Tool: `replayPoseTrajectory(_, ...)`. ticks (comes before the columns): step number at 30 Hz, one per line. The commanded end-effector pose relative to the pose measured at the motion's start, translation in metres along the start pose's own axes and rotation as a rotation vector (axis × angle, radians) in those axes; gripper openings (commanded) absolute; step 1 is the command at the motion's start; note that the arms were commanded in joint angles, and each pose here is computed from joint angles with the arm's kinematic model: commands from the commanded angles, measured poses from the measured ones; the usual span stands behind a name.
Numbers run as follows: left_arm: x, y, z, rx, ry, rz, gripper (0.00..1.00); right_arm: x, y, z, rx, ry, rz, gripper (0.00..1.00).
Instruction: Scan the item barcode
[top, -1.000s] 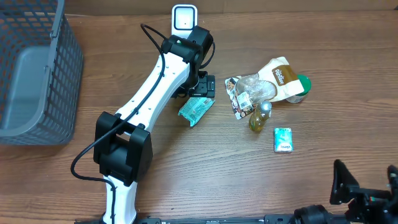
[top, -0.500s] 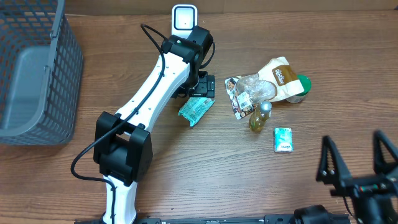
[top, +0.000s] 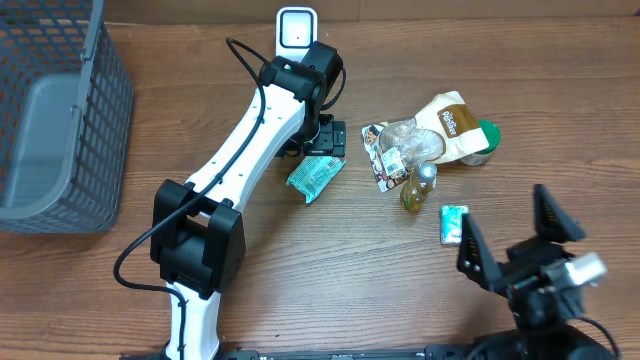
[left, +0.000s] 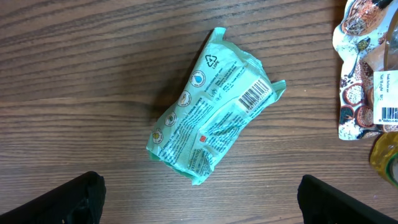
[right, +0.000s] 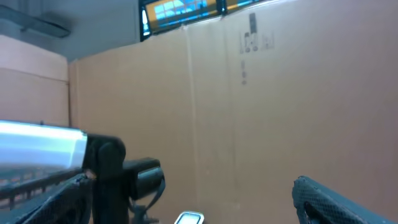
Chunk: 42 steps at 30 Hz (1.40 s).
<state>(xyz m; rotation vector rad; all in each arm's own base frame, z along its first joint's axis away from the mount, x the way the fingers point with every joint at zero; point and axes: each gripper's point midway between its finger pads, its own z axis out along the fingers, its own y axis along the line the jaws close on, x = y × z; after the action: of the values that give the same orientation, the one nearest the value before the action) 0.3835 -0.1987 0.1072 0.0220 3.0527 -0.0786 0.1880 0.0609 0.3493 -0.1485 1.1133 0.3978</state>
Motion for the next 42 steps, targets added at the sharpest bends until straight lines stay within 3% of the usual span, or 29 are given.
replayPoseTrajectory(1,-0.007,0.001,-0.012,0.003,-0.04,0.008,0.99,0.029,-0.002,-0.003,-0.012,0.024,0.002,1.0)
replayPoseTrajectory(11,-0.007,0.001,-0.012,0.004,-0.039,0.008,1.0,0.112,-0.017,-0.012,0.028,0.179,0.031,1.0)
replayPoseTrajectory(20,-0.007,0.001,-0.012,0.004,-0.04,0.008,1.0,0.175,-0.038,-0.035,0.154,0.445,0.065,1.0)
replayPoseTrajectory(42,-0.007,0.001,-0.012,0.003,-0.04,0.008,0.99,0.178,-0.042,-0.037,0.172,0.457,0.056,1.0)
